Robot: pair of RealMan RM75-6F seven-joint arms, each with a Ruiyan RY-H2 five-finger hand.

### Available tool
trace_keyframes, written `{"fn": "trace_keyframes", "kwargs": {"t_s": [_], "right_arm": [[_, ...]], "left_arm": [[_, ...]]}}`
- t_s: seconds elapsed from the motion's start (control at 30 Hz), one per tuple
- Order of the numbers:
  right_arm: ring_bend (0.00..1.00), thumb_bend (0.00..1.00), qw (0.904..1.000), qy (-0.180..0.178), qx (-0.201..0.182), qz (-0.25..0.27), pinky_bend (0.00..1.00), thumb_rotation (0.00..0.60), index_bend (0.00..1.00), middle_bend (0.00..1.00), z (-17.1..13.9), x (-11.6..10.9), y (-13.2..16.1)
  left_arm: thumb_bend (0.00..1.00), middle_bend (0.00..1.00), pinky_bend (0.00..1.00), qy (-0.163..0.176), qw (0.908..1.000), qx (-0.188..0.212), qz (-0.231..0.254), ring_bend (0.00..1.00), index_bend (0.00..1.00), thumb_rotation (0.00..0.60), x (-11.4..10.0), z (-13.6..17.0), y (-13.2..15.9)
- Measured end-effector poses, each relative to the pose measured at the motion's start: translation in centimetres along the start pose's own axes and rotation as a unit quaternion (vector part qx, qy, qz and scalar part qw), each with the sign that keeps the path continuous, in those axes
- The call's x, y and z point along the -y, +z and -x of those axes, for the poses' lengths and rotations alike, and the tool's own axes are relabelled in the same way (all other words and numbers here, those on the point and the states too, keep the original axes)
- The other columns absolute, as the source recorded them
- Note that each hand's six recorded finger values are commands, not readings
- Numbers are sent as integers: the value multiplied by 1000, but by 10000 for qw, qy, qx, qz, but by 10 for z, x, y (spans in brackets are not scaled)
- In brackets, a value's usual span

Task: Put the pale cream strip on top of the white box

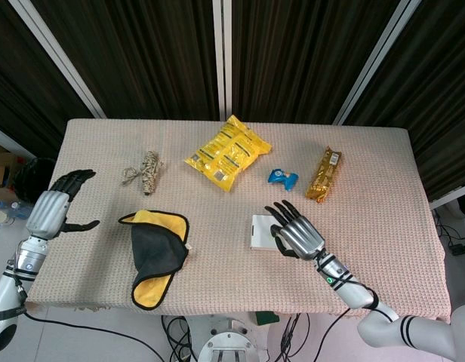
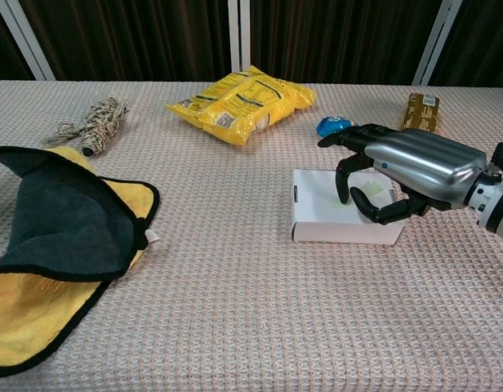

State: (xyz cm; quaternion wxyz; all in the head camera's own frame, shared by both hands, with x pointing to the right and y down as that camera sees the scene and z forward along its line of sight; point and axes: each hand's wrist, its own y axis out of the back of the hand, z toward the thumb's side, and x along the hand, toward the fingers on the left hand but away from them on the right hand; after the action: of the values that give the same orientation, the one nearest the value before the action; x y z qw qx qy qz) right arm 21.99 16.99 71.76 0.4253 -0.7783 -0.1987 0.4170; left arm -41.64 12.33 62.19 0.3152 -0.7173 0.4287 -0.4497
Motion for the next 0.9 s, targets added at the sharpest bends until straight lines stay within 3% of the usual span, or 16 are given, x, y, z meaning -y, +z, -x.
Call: {"fn": "trace_keyframes", "kwargs": {"t_s": [0.3,0.6,0.77,0.9], "right_arm": [[0,674,10000,-39,4,42,0,449,494,45,0,0,1],[0,663,9991,-377,-89,166,0,446,475,49,-4,-15,1],[0,613,9976,-669,20,182,0,449,322,36,-15,-28,-9],[0,402,9947,-942,405,98,0,447,133,3,-34,-42,-36]], "left_arm": [[0,119,138,-13,10000,-5,0,93,132,600,0,0,-1],[0,118,138,3,10000,0,0,93,132,600,0,1,-1],[0,119,138,39,10000,7,-50,93,132,600,-3,3,0],[0,119,138,85,9997,6,-214,93,132,600,-6,9,0]]}}
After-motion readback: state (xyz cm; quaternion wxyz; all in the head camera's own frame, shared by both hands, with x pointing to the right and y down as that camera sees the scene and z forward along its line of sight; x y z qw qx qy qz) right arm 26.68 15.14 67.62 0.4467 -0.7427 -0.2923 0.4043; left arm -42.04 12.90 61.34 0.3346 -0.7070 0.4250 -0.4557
